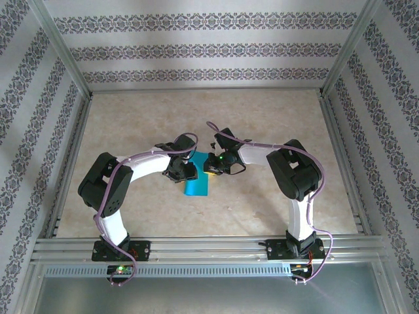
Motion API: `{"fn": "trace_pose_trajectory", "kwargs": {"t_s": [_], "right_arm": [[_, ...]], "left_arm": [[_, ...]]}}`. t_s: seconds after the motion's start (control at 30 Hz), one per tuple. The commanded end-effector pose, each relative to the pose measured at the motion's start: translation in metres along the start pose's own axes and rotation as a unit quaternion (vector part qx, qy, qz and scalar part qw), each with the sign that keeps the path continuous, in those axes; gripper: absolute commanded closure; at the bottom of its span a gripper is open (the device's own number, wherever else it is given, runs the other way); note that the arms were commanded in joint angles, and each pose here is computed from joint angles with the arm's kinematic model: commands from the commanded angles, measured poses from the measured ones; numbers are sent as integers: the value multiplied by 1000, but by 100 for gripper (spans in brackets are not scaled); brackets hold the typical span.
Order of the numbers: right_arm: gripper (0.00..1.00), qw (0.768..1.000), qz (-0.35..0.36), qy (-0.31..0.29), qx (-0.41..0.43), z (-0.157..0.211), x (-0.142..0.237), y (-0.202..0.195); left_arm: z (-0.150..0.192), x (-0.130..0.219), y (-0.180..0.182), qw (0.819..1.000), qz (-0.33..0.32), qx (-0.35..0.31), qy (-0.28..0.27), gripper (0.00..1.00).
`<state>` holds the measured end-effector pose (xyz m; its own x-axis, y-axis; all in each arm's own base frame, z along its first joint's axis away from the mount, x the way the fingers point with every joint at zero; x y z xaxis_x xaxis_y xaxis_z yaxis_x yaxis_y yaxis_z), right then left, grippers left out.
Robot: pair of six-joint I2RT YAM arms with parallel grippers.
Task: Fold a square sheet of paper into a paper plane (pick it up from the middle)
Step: Hold the square sheet of paper at the center of the table, then first fold the square sheet of paper in half at the center of the table.
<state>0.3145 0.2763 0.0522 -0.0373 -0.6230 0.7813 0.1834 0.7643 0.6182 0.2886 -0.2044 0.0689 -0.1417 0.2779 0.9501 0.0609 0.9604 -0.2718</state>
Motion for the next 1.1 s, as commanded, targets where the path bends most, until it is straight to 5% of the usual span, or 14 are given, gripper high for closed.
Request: {"fn": "trace_pose_trajectory", "kwargs": {"t_s": [0.0, 0.17, 0.4, 1.07], "right_arm": [[87, 996, 88, 24, -17, 11, -14, -40], [88, 992, 120, 34, -9, 10, -19, -57], [89, 987, 144, 55, 56, 1, -17, -57], [89, 980, 183, 71, 16, 3, -23, -77]], "left_arm": [[-6, 16, 4, 1000, -15, -5, -9, 59], [-31, 56, 3, 996, 19, 8, -86, 58], [-40, 38, -28, 986, 151, 12, -69, 67], [-10, -9, 18, 992, 124, 11, -7, 79]]}}
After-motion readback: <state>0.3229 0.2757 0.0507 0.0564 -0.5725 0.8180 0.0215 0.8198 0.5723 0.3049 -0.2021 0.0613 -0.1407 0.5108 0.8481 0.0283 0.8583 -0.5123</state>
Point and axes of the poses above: each hand's point on the last joint's axis, 136 mm out from that joint toward the fingers, its own x axis back along the fingers, its own y axis along the line the jaws close on, z = x × y, the point moved 5 cm from there along x, back along the fingers, and after that the axes turned 10 degrees about -x, right-handed, at the moved point
